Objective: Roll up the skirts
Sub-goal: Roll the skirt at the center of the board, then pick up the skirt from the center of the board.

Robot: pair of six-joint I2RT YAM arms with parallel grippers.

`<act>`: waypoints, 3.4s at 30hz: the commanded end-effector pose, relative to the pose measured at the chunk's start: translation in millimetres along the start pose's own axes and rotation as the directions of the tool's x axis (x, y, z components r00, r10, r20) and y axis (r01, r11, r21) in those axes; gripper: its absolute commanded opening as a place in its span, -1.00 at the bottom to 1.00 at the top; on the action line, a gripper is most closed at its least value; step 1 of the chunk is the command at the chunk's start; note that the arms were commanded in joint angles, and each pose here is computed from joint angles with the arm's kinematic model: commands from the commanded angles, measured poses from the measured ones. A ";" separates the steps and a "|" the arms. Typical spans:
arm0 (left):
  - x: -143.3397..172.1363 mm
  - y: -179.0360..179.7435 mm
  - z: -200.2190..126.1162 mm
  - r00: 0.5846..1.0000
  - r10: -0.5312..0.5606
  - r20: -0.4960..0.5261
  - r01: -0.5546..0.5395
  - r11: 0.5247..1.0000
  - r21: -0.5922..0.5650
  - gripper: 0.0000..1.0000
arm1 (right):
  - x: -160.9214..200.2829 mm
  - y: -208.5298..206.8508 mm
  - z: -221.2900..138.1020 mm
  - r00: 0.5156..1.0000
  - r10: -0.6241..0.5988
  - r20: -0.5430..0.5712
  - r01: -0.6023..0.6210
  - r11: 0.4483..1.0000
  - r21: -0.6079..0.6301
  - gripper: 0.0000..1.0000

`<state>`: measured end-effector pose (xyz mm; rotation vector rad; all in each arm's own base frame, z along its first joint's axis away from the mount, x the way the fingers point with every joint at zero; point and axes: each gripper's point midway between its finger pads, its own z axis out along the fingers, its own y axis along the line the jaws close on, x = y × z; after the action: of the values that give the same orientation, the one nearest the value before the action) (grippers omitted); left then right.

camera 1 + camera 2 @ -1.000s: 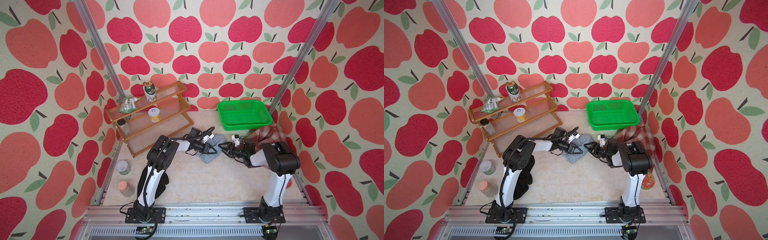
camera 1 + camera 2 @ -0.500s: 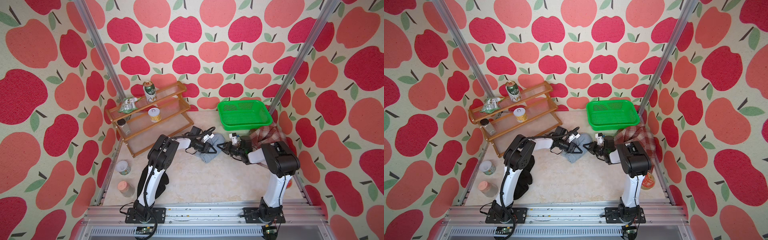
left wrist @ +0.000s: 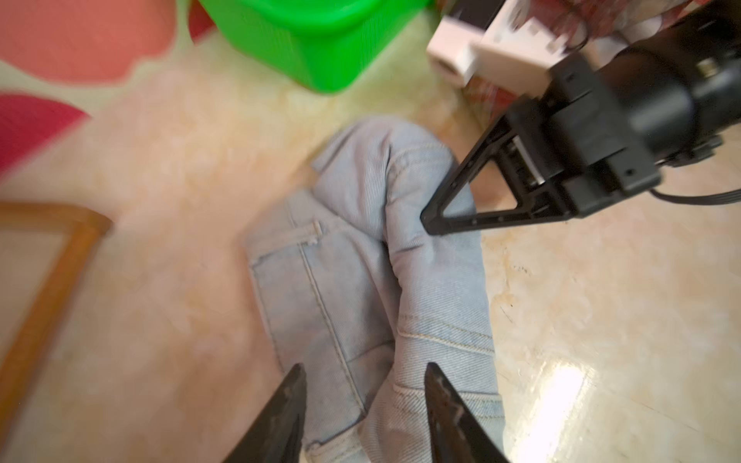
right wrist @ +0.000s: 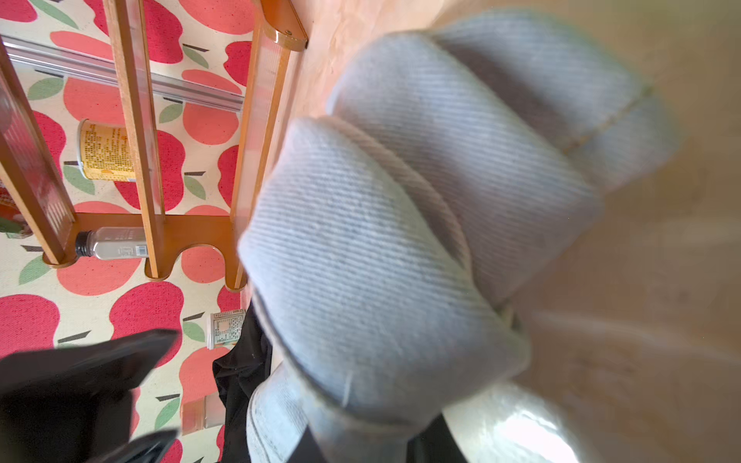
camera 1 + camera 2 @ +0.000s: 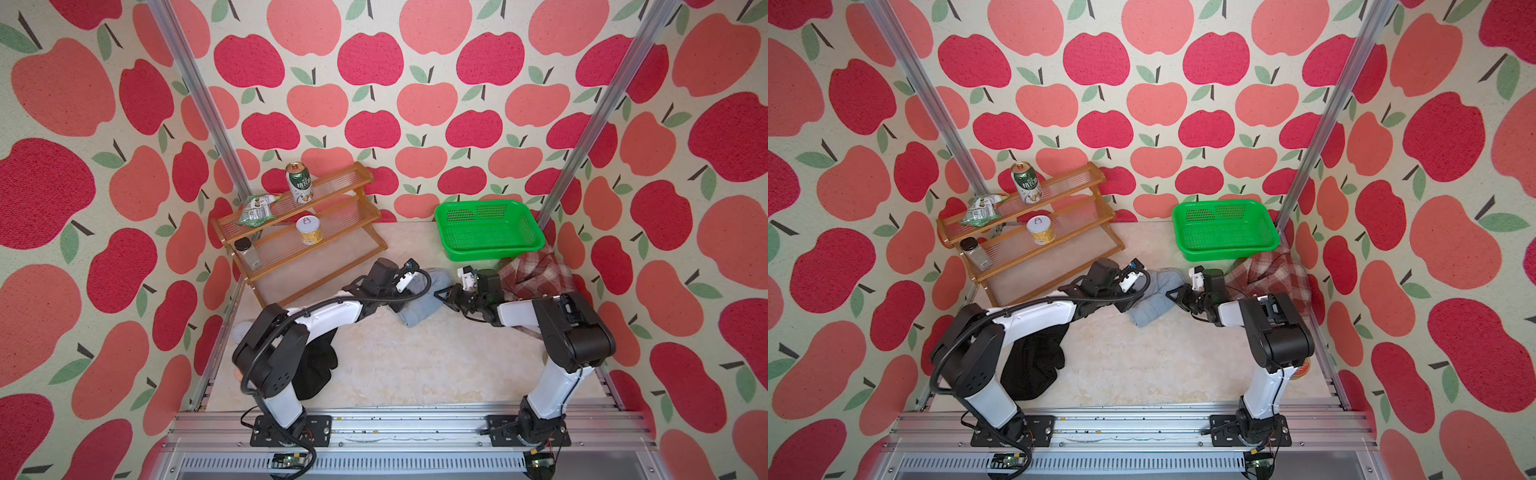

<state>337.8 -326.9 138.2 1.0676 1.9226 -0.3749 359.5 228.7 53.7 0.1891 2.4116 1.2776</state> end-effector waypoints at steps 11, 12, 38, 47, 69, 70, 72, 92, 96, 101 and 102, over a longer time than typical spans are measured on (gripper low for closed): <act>-6.5 -84.7 32.3 0.824 0.566 -0.014 -0.553 0.800 -0.234 0.99 | 10.0 -9.0 -8.2 0.999 0.014 -0.030 -0.011 0.996 0.089 -0.94; -2.7 -85.0 36.9 0.825 0.564 -0.030 -0.555 0.800 -0.226 0.99 | 9.6 -8.2 -9.1 1.000 0.013 -0.028 -0.010 0.996 0.089 -0.94; 67.8 -61.7 90.2 0.879 0.348 -0.326 -0.406 0.905 -0.127 -0.72 | -5.3 -14.4 -46.3 1.000 0.004 -0.009 -0.003 0.992 0.126 -0.12; 27.6 -63.8 75.4 0.993 -0.011 -0.118 0.024 0.994 0.105 -0.66 | -7.1 -15.6 -73.5 0.999 -0.029 0.046 0.022 0.988 0.156 0.65; 8.7 -63.7 89.6 0.840 -0.540 -0.052 0.485 0.705 0.517 -0.59 | 6.1 -12.8 -37.0 0.989 0.135 0.060 -0.125 0.981 -0.150 0.99; 10.1 -64.2 90.4 0.834 -0.549 -0.054 0.493 0.699 0.518 -0.59 | 6.1 -12.7 -34.9 0.989 0.138 0.061 -0.127 0.980 -0.155 0.99; 13.1 -64.5 92.4 0.820 -0.570 -0.055 0.510 0.683 0.523 -0.59 | 5.8 -12.3 -30.8 0.988 0.142 0.065 -0.130 0.978 -0.160 0.99; 22.7 -76.4 101.4 0.719 -0.679 -0.144 0.591 0.490 0.640 -0.57 | 7.4 -5.5 11.2 0.982 0.187 0.021 -0.179 0.962 -0.206 0.96; 20.5 -77.6 104.4 0.711 -0.686 -0.156 0.598 0.473 0.648 -0.57 | 6.3 -2.9 16.7 0.984 0.178 0.017 -0.171 0.965 -0.200 0.96; 17.8 -80.9 105.0 0.708 -0.688 -0.159 0.597 0.463 0.655 -0.56 | 4.0 -5.0 19.9 0.981 0.193 0.026 -0.185 0.964 -0.189 0.75; 18.1 -80.7 104.7 0.707 -0.688 -0.161 0.599 0.462 0.655 -0.55 | 3.6 -5.3 20.0 0.980 0.195 0.028 -0.186 0.964 -0.188 0.65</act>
<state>354.5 -418.8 77.5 0.5672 1.9523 -1.5649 368.7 237.2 58.1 0.3494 2.1934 1.5809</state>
